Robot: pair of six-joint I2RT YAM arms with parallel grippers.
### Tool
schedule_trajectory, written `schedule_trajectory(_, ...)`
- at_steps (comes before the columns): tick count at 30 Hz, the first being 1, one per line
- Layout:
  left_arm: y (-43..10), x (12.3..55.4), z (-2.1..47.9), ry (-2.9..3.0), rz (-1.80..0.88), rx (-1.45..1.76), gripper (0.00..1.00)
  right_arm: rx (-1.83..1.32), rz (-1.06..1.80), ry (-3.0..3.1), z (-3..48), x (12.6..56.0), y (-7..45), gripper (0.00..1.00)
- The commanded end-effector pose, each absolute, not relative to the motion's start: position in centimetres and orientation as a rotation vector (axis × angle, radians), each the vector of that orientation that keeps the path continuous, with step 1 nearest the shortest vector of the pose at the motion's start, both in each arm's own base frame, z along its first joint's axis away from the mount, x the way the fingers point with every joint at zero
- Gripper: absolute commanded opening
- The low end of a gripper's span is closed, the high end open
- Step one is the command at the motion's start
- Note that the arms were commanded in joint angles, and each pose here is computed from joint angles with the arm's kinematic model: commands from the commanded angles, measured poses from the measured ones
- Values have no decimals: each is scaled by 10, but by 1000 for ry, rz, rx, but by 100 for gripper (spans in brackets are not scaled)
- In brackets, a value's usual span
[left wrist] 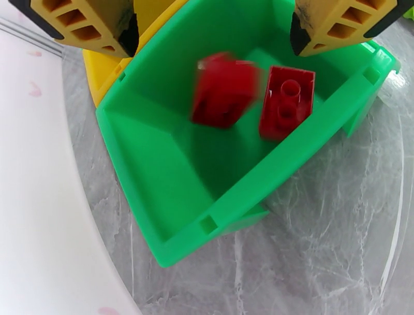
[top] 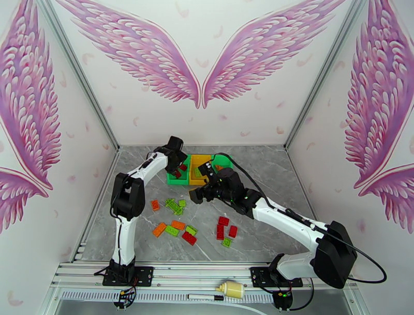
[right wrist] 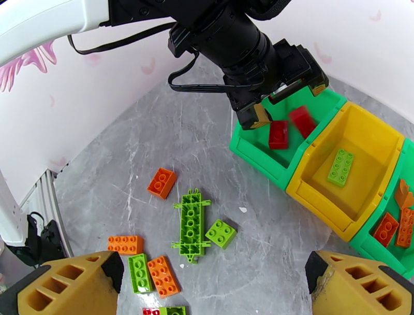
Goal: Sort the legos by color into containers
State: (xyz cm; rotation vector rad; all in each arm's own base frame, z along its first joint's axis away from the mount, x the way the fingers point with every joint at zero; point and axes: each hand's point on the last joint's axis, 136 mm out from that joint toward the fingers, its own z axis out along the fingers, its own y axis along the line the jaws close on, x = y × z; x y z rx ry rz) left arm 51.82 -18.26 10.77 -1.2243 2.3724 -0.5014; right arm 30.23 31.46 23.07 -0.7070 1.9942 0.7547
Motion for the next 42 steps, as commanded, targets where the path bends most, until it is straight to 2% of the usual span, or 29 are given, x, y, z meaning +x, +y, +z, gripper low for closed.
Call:
schedule_trajectory(1,-177,509,144,2325,-535,-1198,86,-685,796,1971,241,303,316,99)
schedule_trajectory(9,-175,472,171,2294,-553,-1129,92,-653,731,2019,231,299,300,99)
schedule_trajectory(12,-175,452,181,2285,-552,-1055,98,-626,664,2062,222,297,286,99)
schedule_trajectory(19,-184,402,193,2312,-536,-635,99,-495,563,2165,198,288,245,99)
schedule_trajectory(26,-207,351,204,2176,-439,-6,99,-416,406,2324,161,278,206,99)
schedule_trajectory(35,-215,281,194,2031,-496,481,99,-456,309,2531,116,260,194,98)
schedule_trajectory(42,-219,243,193,1941,-474,790,99,-427,238,2700,85,254,190,98)
